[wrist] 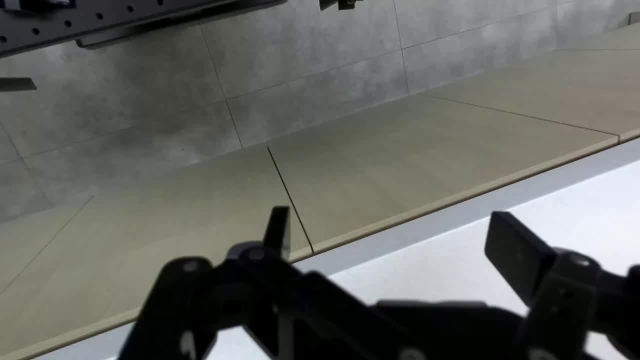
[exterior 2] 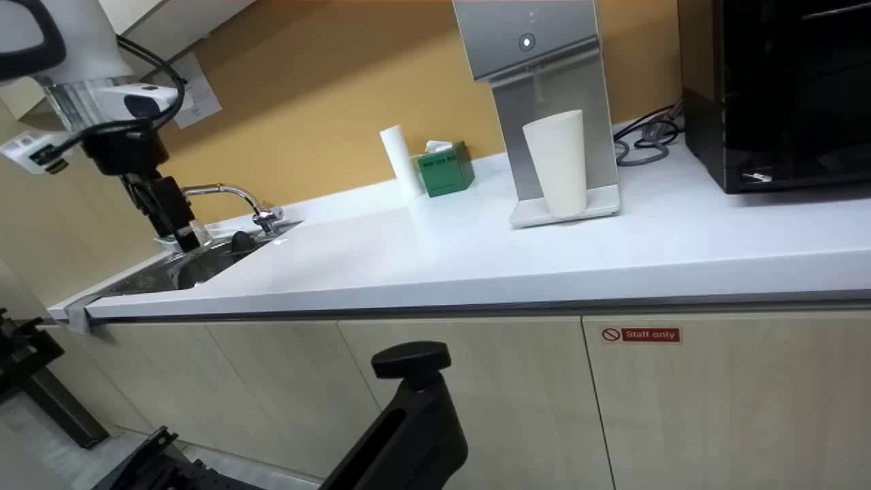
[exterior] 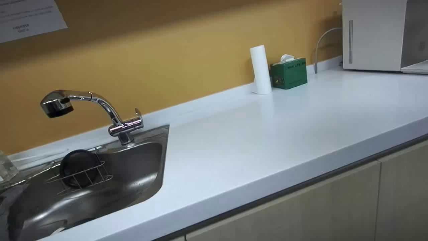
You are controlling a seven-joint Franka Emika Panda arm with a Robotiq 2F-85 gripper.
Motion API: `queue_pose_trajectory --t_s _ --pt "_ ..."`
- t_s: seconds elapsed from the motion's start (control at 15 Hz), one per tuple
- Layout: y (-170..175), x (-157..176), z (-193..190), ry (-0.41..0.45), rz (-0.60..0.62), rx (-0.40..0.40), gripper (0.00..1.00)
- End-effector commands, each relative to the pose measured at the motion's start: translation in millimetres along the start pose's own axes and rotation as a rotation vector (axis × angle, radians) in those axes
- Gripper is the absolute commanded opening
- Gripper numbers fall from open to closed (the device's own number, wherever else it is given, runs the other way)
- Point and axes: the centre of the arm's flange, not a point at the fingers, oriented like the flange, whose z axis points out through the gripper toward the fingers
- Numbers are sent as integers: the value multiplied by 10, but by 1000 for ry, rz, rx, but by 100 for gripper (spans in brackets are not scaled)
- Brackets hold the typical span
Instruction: Pick up the white cup from the coffee maker and put it on the white kitchen countertop
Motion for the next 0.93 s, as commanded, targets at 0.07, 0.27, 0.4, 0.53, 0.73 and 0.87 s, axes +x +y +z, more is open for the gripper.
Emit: queue_pose_trajectory --t_s 0.07,0.27,0.4,0.53,0.73,0.87 --pt "-4 3 -8 2 -5 1 100" --pt "-4 3 -9 2 -5 1 100" --pt "-4 3 -9 2 -5 1 100" --pt "-4 3 -9 2 -5 1 100" --pt "-4 3 -9 2 -6 1 100" --pt "9 31 -9 33 3 -6 100"
